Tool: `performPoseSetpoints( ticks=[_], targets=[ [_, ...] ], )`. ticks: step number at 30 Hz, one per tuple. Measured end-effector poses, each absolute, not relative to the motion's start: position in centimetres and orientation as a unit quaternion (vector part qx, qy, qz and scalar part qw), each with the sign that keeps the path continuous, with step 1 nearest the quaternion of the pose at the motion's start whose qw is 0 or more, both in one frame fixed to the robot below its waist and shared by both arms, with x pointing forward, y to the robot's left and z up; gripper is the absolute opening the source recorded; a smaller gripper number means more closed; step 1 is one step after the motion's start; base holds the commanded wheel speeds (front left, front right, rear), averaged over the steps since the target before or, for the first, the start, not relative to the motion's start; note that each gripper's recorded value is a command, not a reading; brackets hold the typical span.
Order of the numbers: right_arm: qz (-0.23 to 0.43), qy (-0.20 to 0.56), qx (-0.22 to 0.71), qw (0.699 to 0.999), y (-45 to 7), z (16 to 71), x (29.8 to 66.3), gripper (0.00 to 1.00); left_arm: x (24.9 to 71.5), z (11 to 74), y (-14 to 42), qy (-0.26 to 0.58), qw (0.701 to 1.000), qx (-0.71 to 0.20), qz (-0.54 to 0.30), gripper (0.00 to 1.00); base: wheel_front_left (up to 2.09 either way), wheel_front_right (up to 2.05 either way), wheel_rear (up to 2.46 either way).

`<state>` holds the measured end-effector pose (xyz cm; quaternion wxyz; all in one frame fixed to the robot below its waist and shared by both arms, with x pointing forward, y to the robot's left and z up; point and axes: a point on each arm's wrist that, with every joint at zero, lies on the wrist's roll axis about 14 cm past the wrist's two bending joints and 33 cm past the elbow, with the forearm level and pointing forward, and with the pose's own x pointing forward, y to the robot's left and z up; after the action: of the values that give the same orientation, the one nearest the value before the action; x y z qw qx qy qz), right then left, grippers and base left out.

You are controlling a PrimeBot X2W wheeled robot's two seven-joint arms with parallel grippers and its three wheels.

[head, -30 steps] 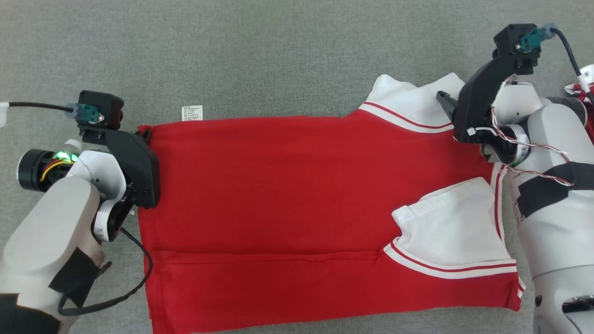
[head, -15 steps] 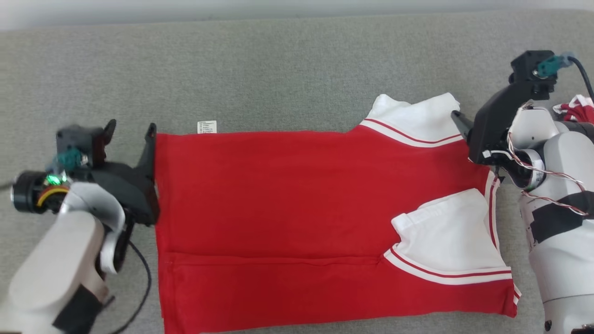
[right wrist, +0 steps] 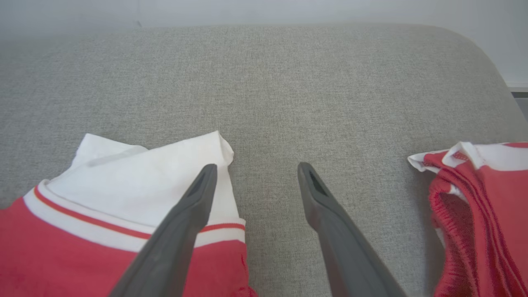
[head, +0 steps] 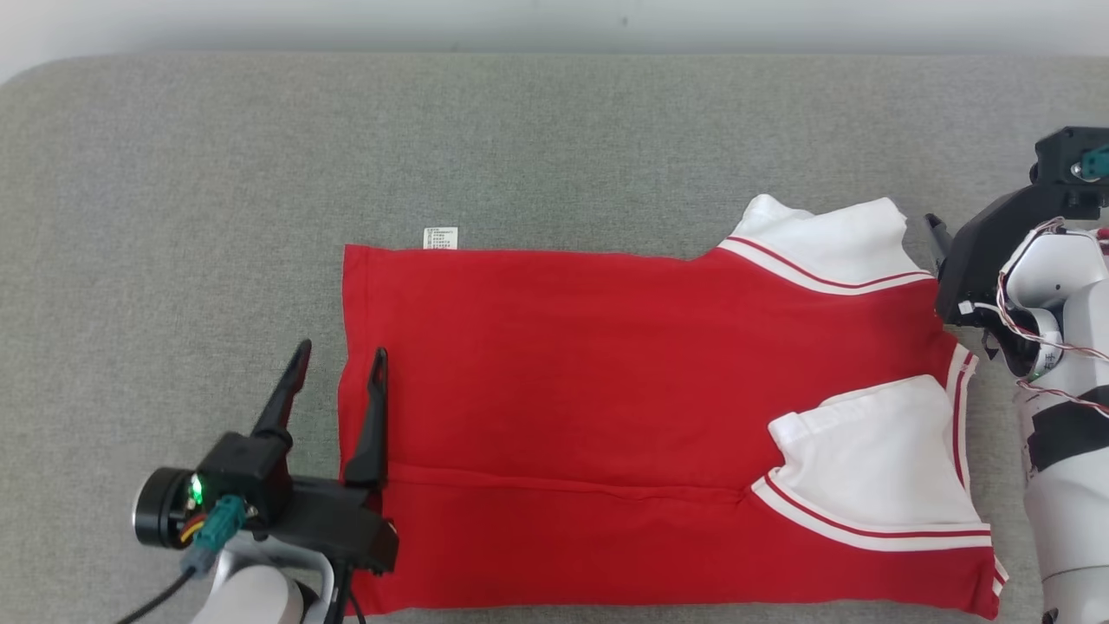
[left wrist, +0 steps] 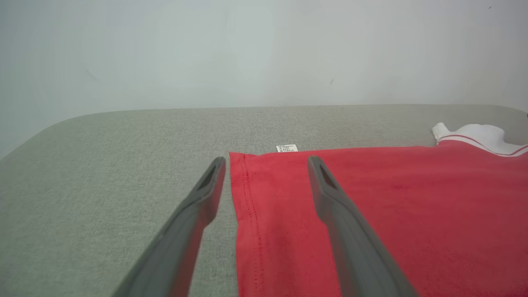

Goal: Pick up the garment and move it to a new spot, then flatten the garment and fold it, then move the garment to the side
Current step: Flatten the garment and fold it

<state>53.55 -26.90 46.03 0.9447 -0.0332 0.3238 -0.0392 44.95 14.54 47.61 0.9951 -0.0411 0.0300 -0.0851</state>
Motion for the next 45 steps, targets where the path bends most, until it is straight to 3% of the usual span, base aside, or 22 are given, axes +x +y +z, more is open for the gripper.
performPoseSetpoints(
  ticks=[15,27,29,32,36,38,40,41,42,45],
  targets=[
    [-0.019,0.379,-0.008,0.925,-23.7,43.5,56.7,1.00,44.0,46.4,16.1,0.041,0.997,-0.031,-0.065,1.00,0.00,0.00,0.00],
    [-0.018,0.411,-0.013,0.911,-23.3,42.1,57.2,0.97,44.0,45.5,16.5,0.052,0.996,-0.029,-0.061,1.00,0.00,0.00,0.00],
    [-0.016,0.410,-0.016,0.912,-23.0,42.1,57.2,0.74,44.1,45.6,16.4,0.051,0.996,-0.027,-0.062,1.00,0.00,0.00,0.00],
    [-0.012,0.409,-0.022,0.912,-22.8,42.1,57.3,0.71,44.3,45.5,16.4,0.053,0.996,-0.026,-0.064,1.00,0.00,0.00,0.00],
    [-0.010,0.403,-0.027,0.915,-22.7,42.3,57.4,0.51,44.4,45.5,16.2,0.054,0.996,-0.026,-0.068,1.00,0.00,0.00,0.00],
    [-0.011,0.402,-0.028,0.915,-22.8,42.4,57.5,0.49,44.4,45.5,16.0,0.056,0.996,-0.026,-0.072,1.00,0.00,0.00,0.00],
    [-0.011,0.402,-0.028,0.915,-22.9,42.4,57.6,0.40,44.5,45.5,16.0,0.057,0.995,-0.025,-0.073,1.00,0.00,0.00,0.00],
    [-0.011,0.402,-0.027,0.915,-22.9,42.3,57.6,0.26,44.6,45.5,16.0,0.057,0.995,-0.024,-0.074,1.00,0.00,0.00,0.00],
    [-0.011,0.402,-0.027,0.915,-22.9,42.3,57.6,0.00,44.7,45.5,15.9,0.058,0.995,-0.023,-0.076,1.00,0.00,0.00,0.00],
    [-0.014,0.401,-0.027,0.916,-23.1,42.2,57.8,0.00,45.2,45.3,16.1,0.064,0.995,-0.016,-0.080,1.00,0.00,0.00,0.00]
  ],
)
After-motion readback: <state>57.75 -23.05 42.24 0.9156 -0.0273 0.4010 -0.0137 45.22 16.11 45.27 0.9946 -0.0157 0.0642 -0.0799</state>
